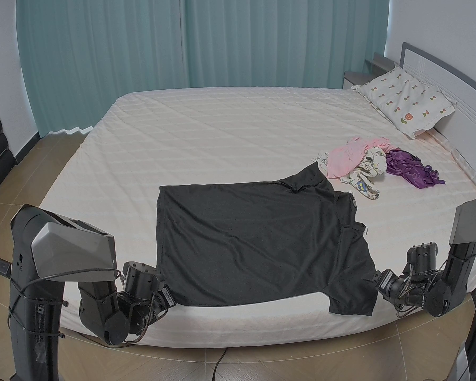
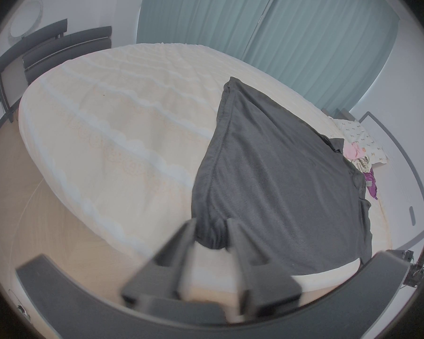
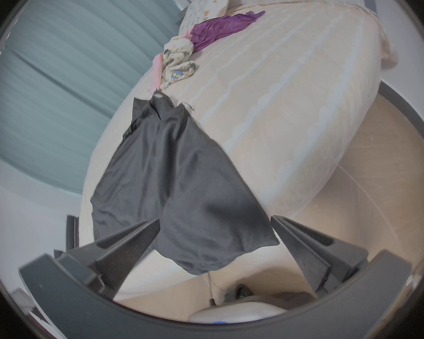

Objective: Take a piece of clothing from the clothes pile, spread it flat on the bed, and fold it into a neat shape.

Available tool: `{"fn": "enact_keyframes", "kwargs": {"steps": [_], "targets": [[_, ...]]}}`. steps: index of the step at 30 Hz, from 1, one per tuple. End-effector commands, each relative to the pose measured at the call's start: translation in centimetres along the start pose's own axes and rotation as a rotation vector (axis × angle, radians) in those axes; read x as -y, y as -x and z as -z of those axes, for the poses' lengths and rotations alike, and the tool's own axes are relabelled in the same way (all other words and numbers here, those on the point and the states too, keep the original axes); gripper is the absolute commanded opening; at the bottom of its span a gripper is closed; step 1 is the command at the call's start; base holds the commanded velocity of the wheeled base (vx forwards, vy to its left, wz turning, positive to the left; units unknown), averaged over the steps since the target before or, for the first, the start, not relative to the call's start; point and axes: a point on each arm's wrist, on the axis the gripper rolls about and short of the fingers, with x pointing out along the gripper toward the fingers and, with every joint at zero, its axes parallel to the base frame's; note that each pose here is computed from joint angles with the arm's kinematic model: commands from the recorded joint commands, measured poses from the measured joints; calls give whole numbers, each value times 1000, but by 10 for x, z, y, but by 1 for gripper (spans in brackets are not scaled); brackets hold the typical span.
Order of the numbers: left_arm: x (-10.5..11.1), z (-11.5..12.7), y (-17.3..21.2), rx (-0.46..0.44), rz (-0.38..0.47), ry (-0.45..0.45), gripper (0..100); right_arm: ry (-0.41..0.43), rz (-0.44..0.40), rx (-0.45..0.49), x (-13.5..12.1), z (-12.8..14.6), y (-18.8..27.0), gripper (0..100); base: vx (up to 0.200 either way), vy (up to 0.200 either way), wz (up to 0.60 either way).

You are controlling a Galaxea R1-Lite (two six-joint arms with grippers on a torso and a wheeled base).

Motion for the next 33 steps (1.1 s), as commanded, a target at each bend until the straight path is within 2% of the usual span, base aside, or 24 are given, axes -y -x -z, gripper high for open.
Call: {"fn": "enact_keyframes", "kwargs": {"steps": [1, 6, 14, 15, 21, 26, 33], "targets": [[-11, 10, 0, -32, -51, -14, 0, 74, 63, -81, 16, 16, -11, 100, 0, 0, 0], [-23, 11, 6, -51, -82, -5, 0, 124, 54, -74, 18, 18, -16, 100, 0, 0, 0], [-25, 9, 6, -49, -88, 4, 0, 171, 48, -67, 22, 23, -22, 100, 0, 0, 0], [-25, 9, 6, -49, -88, 4, 0, 172, 46, -64, 22, 23, -22, 0, 0, 0, 0], [-25, 9, 6, -49, -88, 4, 0, 207, 62, -71, 25, 26, -23, 0, 0, 0, 0], [-26, 8, 6, -48, -90, 6, 0, 218, 60, -32, 27, 25, -15, 0, 0, 0, 0], [-30, 3, 12, -40, -99, 12, 0, 236, 78, -49, 33, 28, -10, 0, 0, 0, 0]]}}
